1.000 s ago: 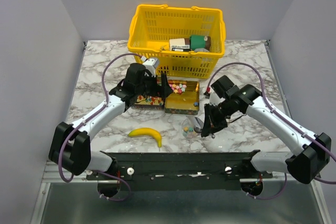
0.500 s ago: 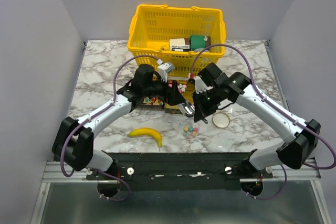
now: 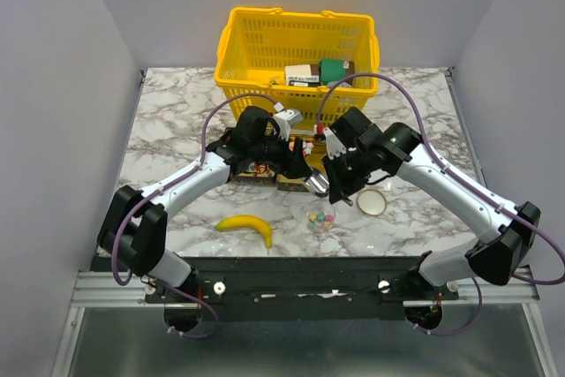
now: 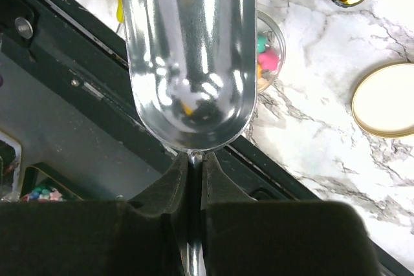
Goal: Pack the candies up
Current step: Adjust the spatula.
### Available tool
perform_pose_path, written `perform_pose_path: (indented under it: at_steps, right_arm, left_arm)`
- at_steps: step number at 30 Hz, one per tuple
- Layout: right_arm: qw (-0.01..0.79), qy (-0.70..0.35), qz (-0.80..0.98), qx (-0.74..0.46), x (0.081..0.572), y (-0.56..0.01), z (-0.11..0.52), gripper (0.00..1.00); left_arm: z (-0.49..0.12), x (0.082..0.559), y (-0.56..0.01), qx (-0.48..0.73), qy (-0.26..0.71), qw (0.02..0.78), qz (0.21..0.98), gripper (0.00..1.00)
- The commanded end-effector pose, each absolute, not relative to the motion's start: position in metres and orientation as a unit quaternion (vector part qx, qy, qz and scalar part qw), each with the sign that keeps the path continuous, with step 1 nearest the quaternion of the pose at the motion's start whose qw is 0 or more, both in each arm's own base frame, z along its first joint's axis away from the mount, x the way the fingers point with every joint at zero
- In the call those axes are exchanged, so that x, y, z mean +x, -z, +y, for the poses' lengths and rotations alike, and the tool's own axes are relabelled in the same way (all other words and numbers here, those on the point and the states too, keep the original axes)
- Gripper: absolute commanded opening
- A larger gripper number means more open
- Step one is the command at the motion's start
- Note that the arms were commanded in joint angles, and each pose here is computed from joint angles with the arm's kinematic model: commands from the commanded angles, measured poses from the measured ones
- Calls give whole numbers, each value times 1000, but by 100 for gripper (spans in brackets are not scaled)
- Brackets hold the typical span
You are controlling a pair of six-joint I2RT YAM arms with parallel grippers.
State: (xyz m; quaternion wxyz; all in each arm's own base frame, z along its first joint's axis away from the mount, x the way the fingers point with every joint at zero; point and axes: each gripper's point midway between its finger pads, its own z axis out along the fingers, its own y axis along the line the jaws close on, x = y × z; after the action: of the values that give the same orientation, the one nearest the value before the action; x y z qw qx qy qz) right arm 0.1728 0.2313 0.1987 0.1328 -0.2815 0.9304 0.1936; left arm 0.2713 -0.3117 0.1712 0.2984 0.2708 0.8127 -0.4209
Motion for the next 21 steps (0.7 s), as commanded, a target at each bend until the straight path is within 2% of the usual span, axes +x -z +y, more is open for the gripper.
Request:
perform_pose_path:
  at_steps: [1,8,12,15,16,21]
  right_arm:
    - [207,-194,918,-276,194,-229,235,1]
    - [217,-219,911,-274,197,-246,246,1]
    - [216,-191,919,-268,203,-233,241,1]
    - [212,-158,928,-261,209,-217,231,1]
    - [206,-146,932,-259,210,-209,228,1]
    - [207,-89,937,-267,233,-189,219,1]
  left_arm:
    - [-307,271,-157,277,392,279,832,73]
    - [-306,276,-145,271,374,269,845,70]
    - [-300,291,-144,245,341,284,862,67]
    - [-288,313,-167,195,302,328,874,76]
    - [-288,318,-179,188,299,344,870,82]
    - [-279,326,-219,161,294,402,852,92]
